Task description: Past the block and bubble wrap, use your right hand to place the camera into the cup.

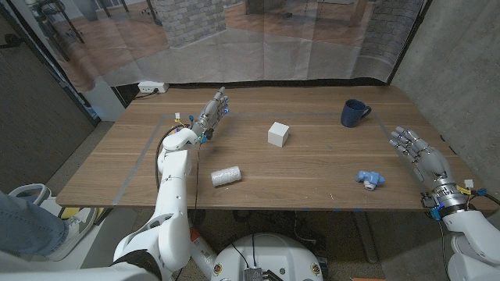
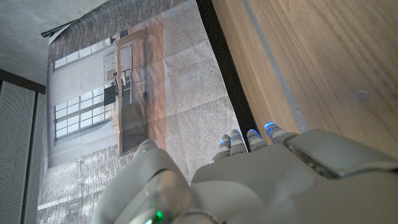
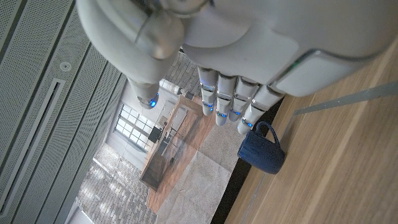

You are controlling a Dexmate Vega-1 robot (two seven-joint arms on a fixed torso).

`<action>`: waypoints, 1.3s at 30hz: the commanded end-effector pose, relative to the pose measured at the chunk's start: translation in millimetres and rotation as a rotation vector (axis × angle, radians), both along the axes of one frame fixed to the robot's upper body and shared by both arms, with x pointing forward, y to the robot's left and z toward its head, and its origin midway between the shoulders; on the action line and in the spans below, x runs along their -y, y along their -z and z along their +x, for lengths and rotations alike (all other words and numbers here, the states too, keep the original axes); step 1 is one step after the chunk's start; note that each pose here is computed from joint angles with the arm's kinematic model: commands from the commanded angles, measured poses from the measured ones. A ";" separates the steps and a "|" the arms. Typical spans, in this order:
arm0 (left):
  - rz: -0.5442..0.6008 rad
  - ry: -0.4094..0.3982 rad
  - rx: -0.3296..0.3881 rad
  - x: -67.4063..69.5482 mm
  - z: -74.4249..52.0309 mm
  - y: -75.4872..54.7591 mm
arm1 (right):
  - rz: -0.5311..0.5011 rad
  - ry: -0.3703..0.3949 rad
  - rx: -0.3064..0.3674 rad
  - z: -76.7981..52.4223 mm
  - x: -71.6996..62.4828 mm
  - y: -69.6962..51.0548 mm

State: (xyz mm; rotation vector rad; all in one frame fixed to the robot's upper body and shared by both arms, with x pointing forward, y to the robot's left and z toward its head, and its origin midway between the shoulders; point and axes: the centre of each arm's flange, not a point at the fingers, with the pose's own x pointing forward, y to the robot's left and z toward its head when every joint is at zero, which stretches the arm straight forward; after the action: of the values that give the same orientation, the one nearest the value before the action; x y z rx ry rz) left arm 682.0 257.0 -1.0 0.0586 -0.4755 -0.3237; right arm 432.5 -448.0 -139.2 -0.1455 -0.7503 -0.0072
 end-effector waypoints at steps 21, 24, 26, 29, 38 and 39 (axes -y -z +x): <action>0.016 0.022 0.003 9.2 5.8 -11.1 | -0.061 0.031 0.032 -18.7 -2.0 3.1; 0.016 0.020 0.001 9.1 5.9 -11.0 | -0.069 0.034 0.028 -19.8 -1.5 2.7; 0.015 0.019 0.000 9.0 5.8 -10.8 | -0.086 0.037 0.034 -21.2 -1.1 2.7; 0.015 0.018 0.000 8.9 5.3 -11.0 | -0.087 0.041 0.033 -22.9 -0.8 3.0; 0.017 0.021 0.009 11.7 3.7 -14.7 | -0.131 0.064 0.057 -29.2 -2.0 2.7; 0.018 0.021 0.010 12.2 3.7 -15.3 | -0.137 0.064 0.060 -29.6 -2.3 2.7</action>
State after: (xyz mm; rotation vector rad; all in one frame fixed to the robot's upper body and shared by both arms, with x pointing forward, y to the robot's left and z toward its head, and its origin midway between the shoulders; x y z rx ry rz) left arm 686.8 247.7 9.7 0.0702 -0.4762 -0.3467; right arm 409.6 -446.9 -142.5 -0.2435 -0.7853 -0.0187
